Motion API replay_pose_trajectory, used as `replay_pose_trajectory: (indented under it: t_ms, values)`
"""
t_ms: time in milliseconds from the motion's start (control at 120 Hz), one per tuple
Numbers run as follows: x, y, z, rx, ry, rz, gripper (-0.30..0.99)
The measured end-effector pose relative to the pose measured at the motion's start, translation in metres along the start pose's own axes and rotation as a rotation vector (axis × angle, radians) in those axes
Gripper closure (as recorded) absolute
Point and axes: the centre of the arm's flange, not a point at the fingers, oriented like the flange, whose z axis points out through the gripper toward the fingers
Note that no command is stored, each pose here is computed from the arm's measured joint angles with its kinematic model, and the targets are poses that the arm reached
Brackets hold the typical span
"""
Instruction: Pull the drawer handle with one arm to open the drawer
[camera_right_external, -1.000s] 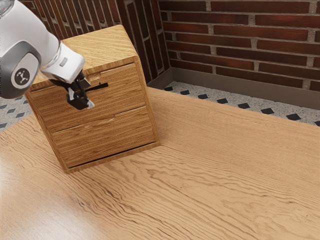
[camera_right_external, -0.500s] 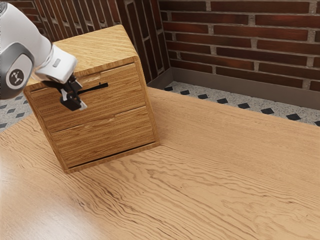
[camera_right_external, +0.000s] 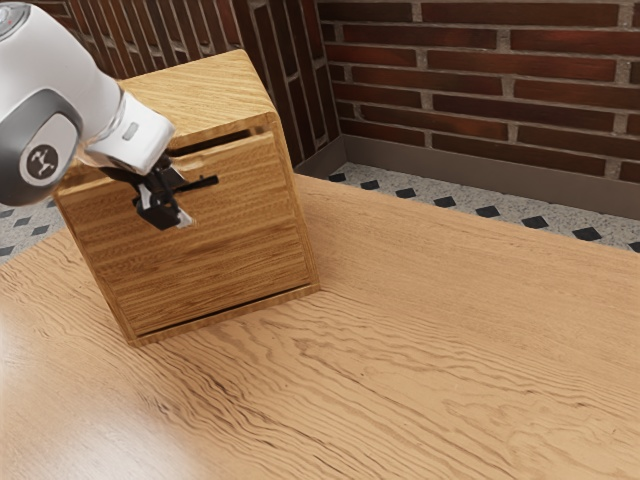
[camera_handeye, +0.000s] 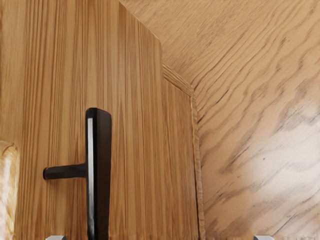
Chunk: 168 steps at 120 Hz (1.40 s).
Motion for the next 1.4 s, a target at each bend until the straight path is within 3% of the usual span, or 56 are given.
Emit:
replay_pose_trajectory:
  t_ms: [158, 225, 350, 733, 1400]
  values:
    - [-0.007, 0.023, -0.012, -0.021, 0.002, 0.014, 0.2]
    - [-0.006, 0.028, -0.012, -0.026, 0.002, 0.018, 0.1]
    - [-0.005, 0.03, -0.018, -0.019, 0.01, 0.02, 0.2]
    - [0.006, 0.05, -0.006, -0.042, -0.003, 0.049, 0.15]
    - [0.008, 0.108, -0.042, -0.032, 0.072, 0.116, 0.25]
